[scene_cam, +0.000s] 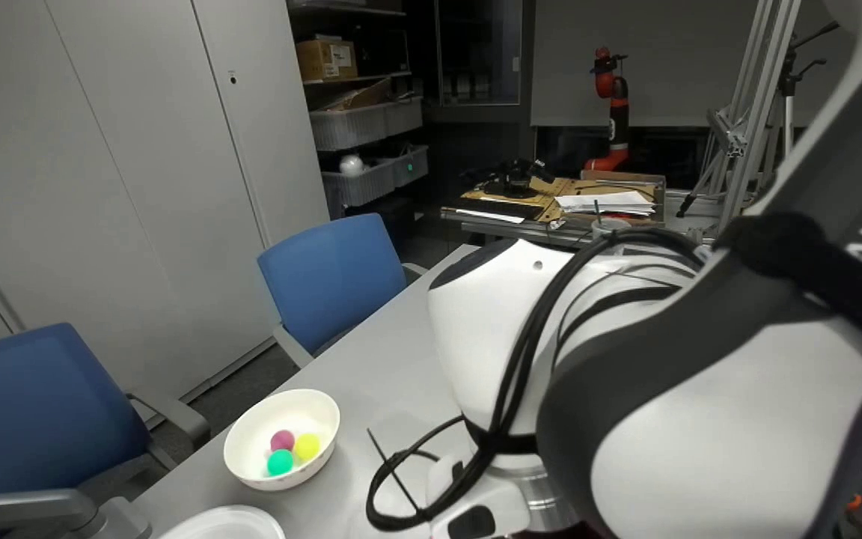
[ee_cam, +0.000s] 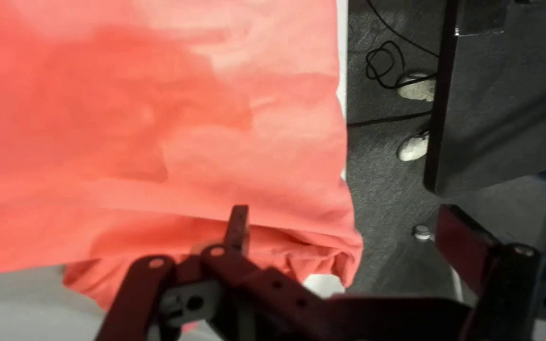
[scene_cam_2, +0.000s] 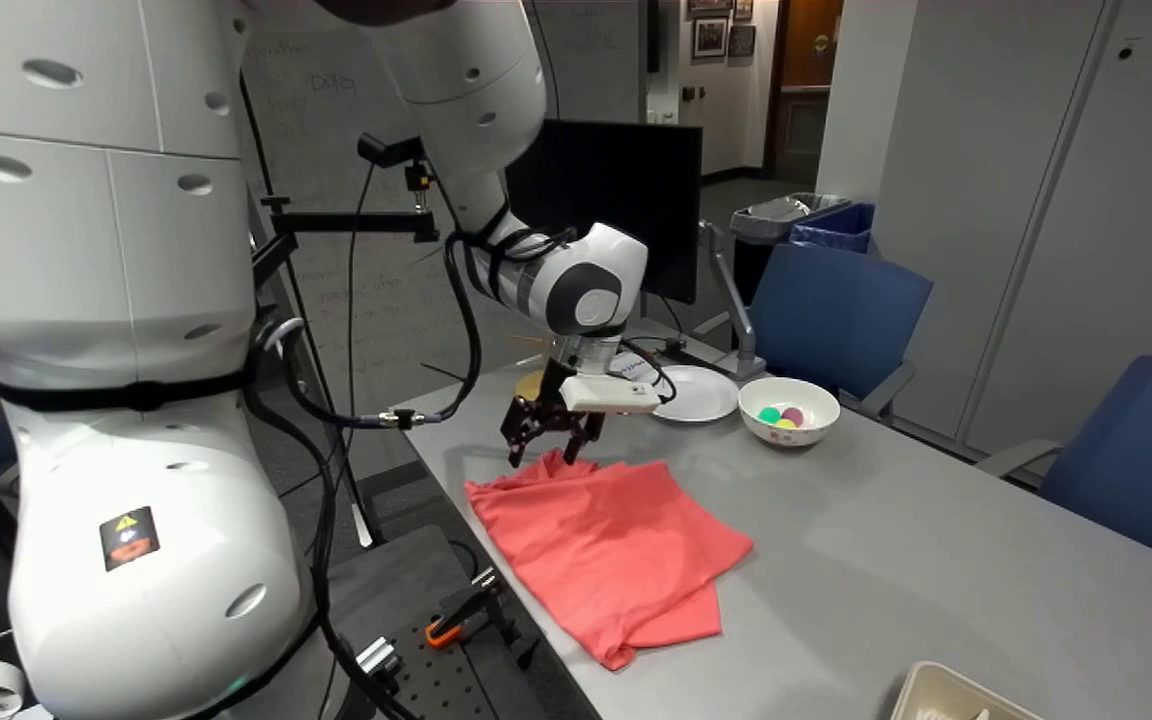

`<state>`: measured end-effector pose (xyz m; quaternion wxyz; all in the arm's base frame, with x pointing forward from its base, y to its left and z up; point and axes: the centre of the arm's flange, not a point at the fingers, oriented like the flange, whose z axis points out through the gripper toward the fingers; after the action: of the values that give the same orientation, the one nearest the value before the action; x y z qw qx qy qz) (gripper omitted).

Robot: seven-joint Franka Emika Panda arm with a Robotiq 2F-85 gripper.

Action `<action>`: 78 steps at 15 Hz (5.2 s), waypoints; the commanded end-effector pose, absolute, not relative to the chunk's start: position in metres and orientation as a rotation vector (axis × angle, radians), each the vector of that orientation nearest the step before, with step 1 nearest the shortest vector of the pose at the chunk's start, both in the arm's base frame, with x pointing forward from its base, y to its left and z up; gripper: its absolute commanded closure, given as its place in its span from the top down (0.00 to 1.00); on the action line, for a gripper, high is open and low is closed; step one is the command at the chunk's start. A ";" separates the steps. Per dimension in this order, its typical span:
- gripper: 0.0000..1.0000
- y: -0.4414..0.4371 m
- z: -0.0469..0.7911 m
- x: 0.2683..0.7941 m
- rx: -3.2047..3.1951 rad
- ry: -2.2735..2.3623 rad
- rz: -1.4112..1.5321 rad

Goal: Unfold the orange shirt from right to left

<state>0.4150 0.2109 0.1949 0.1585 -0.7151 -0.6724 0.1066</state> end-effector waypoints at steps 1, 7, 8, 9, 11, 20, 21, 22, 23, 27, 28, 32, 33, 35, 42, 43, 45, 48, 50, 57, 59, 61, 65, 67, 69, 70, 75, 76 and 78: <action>1.00 0.198 0.176 0.433 -2.281 -1.751 0.271; 1.00 0.196 0.143 0.443 -2.586 -1.559 0.140; 1.00 0.195 0.138 0.443 -2.618 -1.540 0.134; 1.00 0.193 0.132 0.443 -2.649 -1.520 0.134; 1.00 0.186 0.121 0.445 -2.697 -1.484 0.136; 1.00 0.164 0.080 0.455 -2.845 -1.267 0.173; 1.00 0.162 0.075 0.456 -2.856 -1.240 0.180; 1.00 0.160 0.071 0.457 -2.866 -1.214 0.188; 1.00 0.158 0.067 0.459 -2.875 -1.189 0.194; 1.00 0.146 0.054 0.466 -2.918 -1.102 0.210; 1.00 0.141 0.053 0.468 -2.929 -1.082 0.212; 1.00 0.113 0.051 0.476 -2.994 -1.000 0.215; 1.00 0.104 0.050 0.478 -3.012 -0.977 0.216; 1.00 0.081 0.050 0.482 -3.056 -0.922 0.223; 1.00 0.020 0.049 0.492 -3.167 -0.853 0.238; 1.00 0.018 0.049 0.496 -3.170 -0.873 0.230; 1.00 0.016 0.051 0.506 -3.170 -0.942 0.199; 1.00 0.018 0.053 0.521 -3.168 -1.091 0.144; 1.00 0.019 0.052 0.529 -3.163 -1.151 0.115; 1.00 0.025 0.043 0.562 -3.162 -1.249 0.062; 1.00 0.026 0.048 0.571 -3.171 -1.242 0.038; 1.00 0.027 0.057 0.574 -3.174 -1.238 0.026; 1.00 0.027 0.082 0.572 -3.172 -1.220 0.037; 1.00 0.027 0.100 0.567 -3.182 -1.193 0.078; 1.00 0.027 0.122 0.564 -3.193 -1.162 0.111; 1.00 0.026 0.134 0.563 -3.203 -1.145 0.125; 1.00 0.016 0.205 0.541 -3.238 -0.924 0.136; 1.00 0.014 0.218 0.535 -3.240 -0.866 0.126; 1.00 0.013 0.243 0.522 -3.234 -0.724 0.081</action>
<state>0.5532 0.0148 0.1969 -0.1144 -0.9556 -0.2690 0.0365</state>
